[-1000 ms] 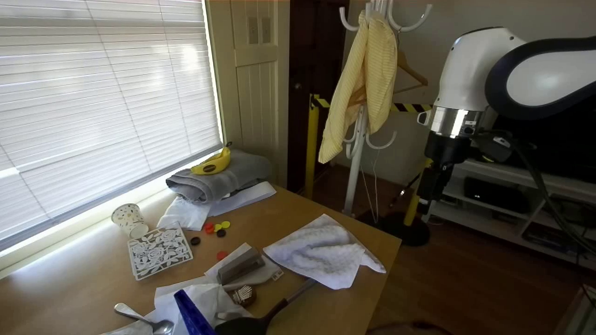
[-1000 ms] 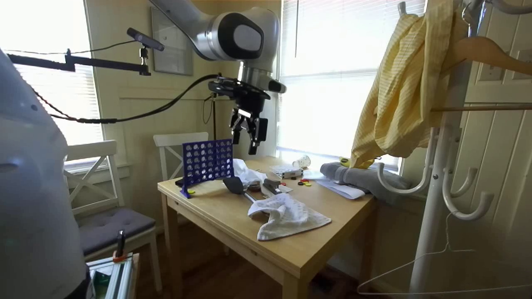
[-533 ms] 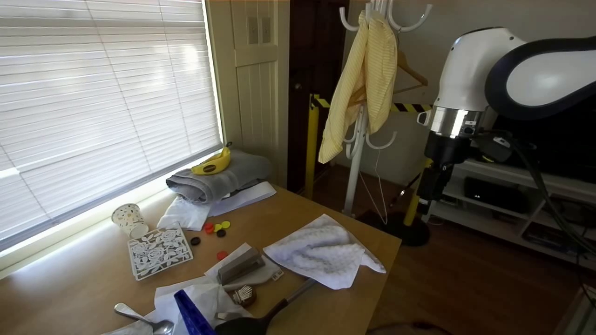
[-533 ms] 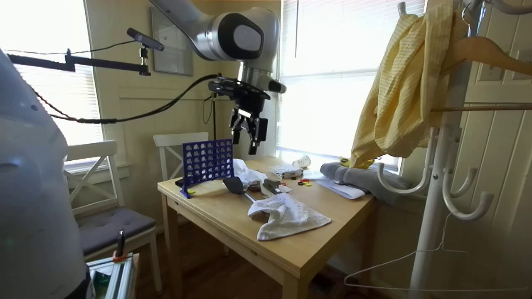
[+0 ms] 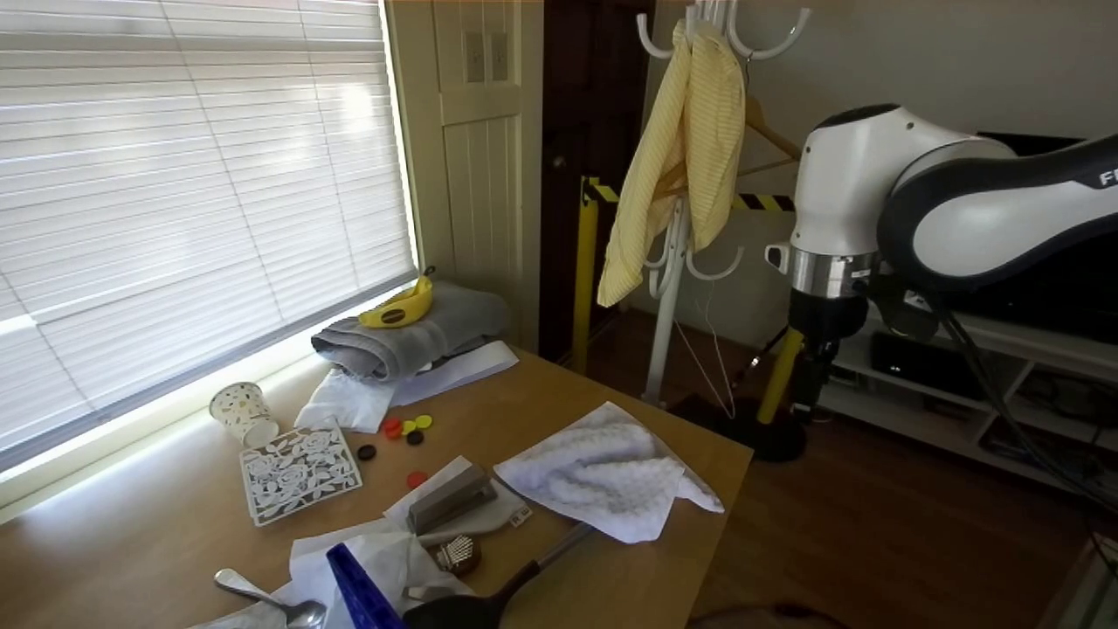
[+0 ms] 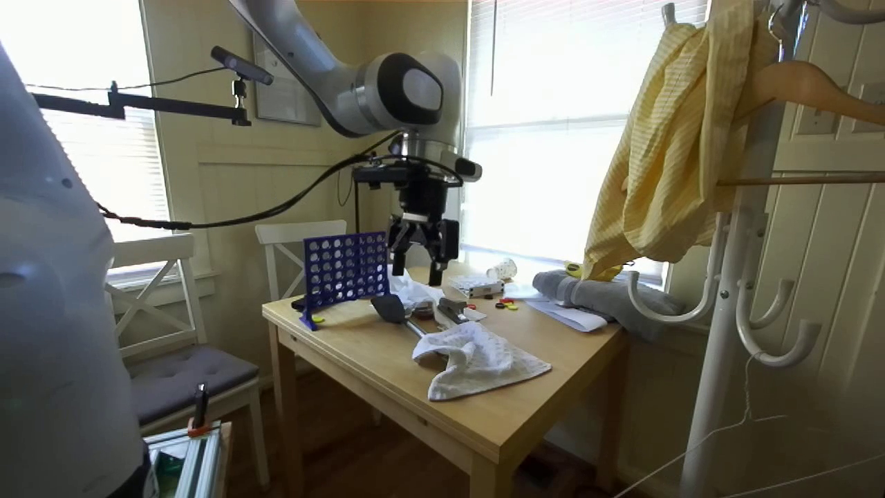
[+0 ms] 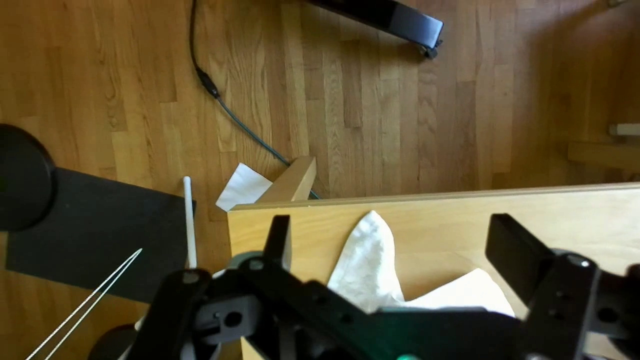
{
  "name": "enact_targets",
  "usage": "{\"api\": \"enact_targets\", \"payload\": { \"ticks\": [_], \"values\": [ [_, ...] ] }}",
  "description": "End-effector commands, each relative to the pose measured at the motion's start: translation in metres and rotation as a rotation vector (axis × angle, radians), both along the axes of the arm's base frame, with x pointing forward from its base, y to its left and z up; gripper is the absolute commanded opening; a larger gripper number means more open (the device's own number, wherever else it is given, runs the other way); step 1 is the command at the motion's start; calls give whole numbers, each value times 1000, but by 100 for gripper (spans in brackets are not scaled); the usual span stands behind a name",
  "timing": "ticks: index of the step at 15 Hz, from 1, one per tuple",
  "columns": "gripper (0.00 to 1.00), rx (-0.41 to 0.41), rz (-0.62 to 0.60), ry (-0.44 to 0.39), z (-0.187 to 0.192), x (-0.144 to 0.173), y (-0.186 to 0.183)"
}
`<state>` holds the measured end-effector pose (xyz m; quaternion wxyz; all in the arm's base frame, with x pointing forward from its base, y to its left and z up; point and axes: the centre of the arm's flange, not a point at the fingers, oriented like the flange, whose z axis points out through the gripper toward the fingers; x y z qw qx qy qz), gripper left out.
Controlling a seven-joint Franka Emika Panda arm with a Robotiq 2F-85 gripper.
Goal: Hang the white towel on the white stand.
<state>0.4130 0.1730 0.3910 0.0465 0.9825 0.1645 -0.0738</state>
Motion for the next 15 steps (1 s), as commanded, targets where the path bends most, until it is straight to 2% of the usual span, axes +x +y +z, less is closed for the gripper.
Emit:
{"api": "enact_targets", "payload": {
  "ticks": [1, 2, 3, 4, 8, 9, 15],
  "values": [
    [100, -88, 73, 68, -38, 19, -10],
    [100, -88, 58, 88, -44, 20, -14],
    [100, -51, 46, 96, -41, 19, -19],
    [100, -62, 36, 75, -40, 9, -12],
    [100, -57, 33, 88, -45, 14, -19],
    [100, -98, 17, 37, -48, 9, -11],
    [100, -174, 50, -126, -117, 13, 35]
  ]
}}
